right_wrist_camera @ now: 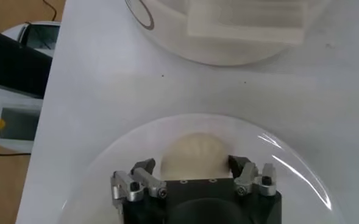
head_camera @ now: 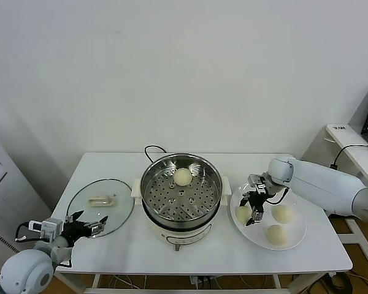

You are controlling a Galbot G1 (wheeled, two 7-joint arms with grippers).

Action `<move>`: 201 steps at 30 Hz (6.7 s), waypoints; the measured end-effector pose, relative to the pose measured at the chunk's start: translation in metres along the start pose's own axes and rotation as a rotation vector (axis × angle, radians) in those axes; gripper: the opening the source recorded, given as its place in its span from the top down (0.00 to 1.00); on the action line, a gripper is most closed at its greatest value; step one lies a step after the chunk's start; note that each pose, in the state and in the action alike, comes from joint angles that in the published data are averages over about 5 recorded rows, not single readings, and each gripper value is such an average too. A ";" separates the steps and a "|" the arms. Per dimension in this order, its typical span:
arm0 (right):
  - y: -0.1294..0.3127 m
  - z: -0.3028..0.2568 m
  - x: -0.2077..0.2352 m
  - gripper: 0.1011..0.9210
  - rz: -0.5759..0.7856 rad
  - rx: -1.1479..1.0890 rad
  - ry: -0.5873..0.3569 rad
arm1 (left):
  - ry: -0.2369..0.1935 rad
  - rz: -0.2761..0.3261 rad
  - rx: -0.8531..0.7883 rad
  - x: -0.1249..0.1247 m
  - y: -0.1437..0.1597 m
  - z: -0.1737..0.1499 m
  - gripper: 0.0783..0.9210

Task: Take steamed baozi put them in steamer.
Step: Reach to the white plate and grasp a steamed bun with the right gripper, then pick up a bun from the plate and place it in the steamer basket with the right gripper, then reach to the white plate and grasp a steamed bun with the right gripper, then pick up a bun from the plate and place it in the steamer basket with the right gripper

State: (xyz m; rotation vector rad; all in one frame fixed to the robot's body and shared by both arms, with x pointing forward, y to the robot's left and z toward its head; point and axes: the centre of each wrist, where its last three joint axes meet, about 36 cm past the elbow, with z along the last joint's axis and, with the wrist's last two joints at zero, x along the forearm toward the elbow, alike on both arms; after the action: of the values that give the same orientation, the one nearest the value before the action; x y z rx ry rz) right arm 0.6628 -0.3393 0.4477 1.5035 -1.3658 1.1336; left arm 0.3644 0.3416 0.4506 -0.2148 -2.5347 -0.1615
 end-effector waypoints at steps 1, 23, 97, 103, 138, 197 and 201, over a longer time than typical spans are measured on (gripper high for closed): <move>0.000 0.000 0.000 0.48 0.000 0.000 0.001 | 0.000 0.000 0.000 0.000 0.000 0.000 0.12; -0.018 -0.078 0.172 0.54 0.112 0.029 -0.062 | 0.002 -0.007 -0.002 -0.002 0.001 0.000 0.12; 0.012 -0.112 0.206 0.12 0.067 -0.010 0.016 | -0.004 -0.006 -0.011 -0.003 0.007 0.000 0.12; 0.040 -0.053 0.201 0.12 0.044 -0.013 0.033 | -0.007 -0.009 -0.010 -0.001 0.008 -0.001 0.12; 0.066 0.053 0.054 0.13 -0.097 0.052 0.139 | 0.002 -0.001 -0.010 -0.003 0.007 0.000 0.12; -0.029 -0.308 0.141 0.56 -0.052 1.329 -0.071 | -0.002 0.008 -0.024 -0.003 0.005 -0.001 0.12; -0.021 -0.325 0.121 0.56 -0.096 1.437 -0.063 | -0.003 0.007 -0.025 -0.002 0.006 -0.001 0.12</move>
State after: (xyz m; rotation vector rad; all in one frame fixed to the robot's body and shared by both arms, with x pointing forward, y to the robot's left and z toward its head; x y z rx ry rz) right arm 0.6527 -0.0615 0.6568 2.4764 -0.3206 2.1858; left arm 0.3683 0.3465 0.4507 -0.2334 -2.5362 -0.1906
